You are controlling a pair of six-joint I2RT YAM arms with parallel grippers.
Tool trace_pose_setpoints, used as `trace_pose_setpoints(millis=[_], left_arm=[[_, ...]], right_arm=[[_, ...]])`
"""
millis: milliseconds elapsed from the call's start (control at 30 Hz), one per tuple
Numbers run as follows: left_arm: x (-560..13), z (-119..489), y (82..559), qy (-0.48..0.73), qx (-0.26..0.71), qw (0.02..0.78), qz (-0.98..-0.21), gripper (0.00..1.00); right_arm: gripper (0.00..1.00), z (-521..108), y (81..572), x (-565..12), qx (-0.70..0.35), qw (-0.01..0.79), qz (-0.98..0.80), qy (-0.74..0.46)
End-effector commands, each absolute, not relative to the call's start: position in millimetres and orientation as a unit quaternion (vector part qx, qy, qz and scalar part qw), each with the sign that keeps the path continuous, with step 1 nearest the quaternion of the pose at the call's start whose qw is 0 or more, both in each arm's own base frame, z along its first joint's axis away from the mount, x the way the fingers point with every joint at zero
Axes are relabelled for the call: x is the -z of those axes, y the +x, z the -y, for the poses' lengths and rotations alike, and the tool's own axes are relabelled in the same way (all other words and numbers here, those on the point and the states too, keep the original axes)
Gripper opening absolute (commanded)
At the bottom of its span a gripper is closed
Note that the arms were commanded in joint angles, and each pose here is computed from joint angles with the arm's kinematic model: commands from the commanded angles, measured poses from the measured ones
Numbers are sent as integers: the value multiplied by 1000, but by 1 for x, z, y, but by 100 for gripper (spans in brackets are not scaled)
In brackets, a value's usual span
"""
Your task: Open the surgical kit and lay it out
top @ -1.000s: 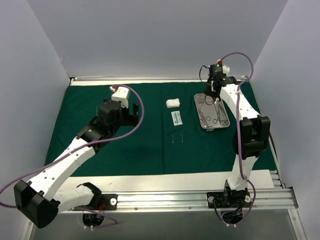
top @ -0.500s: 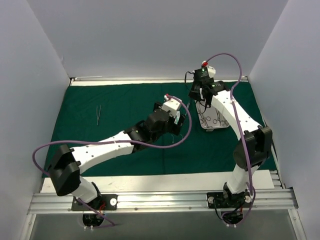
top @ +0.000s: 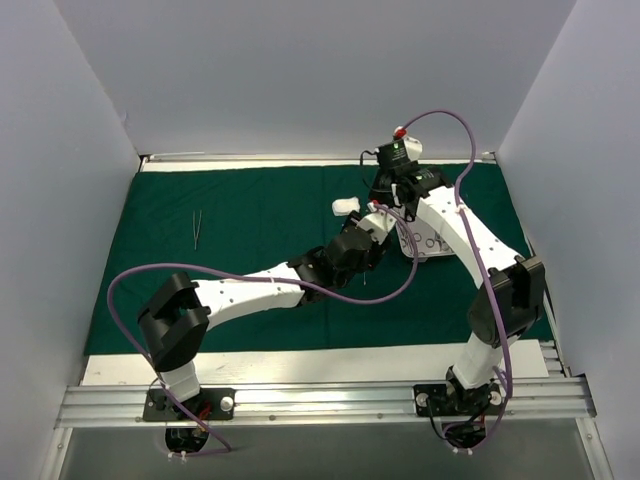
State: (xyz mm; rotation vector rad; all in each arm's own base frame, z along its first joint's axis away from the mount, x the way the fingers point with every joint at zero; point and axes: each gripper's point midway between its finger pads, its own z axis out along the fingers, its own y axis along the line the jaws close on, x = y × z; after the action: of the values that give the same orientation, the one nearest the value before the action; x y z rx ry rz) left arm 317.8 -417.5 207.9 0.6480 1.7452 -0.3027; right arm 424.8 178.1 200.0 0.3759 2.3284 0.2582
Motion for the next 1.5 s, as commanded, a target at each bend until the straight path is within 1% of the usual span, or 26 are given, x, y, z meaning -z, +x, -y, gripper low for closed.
trace_pose_setpoints(millis=[0,67,233,267,433,467,500,600,633,833,933,967,1033,1067,1100,1133,1200,1233,1300,1333,1400,1433,1467], left_arm=[[-233,424,330,263,112,624,-727,63],[-228,420,334,258,97,624,-731,56],[-217,418,337,254,85,625,-733,52],[-215,418,337,252,82,625,-734,46],[-215,416,338,250,81,629,-732,31],[-219,416,338,249,83,632,-729,26],[-217,416,338,251,82,632,-729,17],[-217,414,336,252,82,633,-727,4],[-217,412,336,252,81,634,-726,2],[-214,403,331,247,83,638,-724,2],[-215,399,331,239,84,641,-725,2],[-214,396,330,237,83,642,-725,2],[-213,392,330,230,81,643,-726,2],[-212,388,330,226,78,644,-727,2],[-211,385,330,221,77,644,-728,2],[-213,381,332,215,77,646,-729,2],[-208,372,333,204,71,642,-735,2],[-208,365,336,196,67,642,-738,2],[-200,355,338,181,72,634,-748,2],[-201,348,338,175,72,633,-751,2],[-194,330,345,158,68,626,-761,2],[-194,324,347,151,68,624,-764,2],[-197,308,353,136,62,623,-768,2]], right_arm=[[0,-175,416,-219,-100,393,-900,157],[0,-176,416,-221,-102,395,-900,156],[0,-178,414,-223,-104,396,-899,154],[0,-179,413,-223,-105,396,-899,153],[0,-180,413,-222,-105,396,-899,152],[0,-180,412,-221,-105,395,-900,152],[0,-181,412,-220,-106,395,-900,152],[0,-184,412,-220,-110,394,-899,153],[0,-185,413,-219,-111,393,-900,153],[0,-190,415,-222,-125,396,-896,160],[11,-193,417,-227,-135,399,-892,164],[19,-195,418,-228,-138,400,-891,164],[28,-198,420,-235,-148,406,-887,164],[36,-198,422,-238,-151,409,-885,165],[39,-199,423,-241,-153,411,-883,165],[45,-199,424,-247,-157,416,-880,164],[50,-196,427,-254,-160,423,-876,167],[55,-194,428,-259,-162,428,-874,165],[59,-185,432,-266,-167,436,-868,170],[65,-183,431,-272,-174,439,-865,168],[71,-173,433,-275,-176,446,-861,169],[77,-162,433,-283,-176,455,-855,176],[79,-157,433,-286,-177,460,-852,177]])
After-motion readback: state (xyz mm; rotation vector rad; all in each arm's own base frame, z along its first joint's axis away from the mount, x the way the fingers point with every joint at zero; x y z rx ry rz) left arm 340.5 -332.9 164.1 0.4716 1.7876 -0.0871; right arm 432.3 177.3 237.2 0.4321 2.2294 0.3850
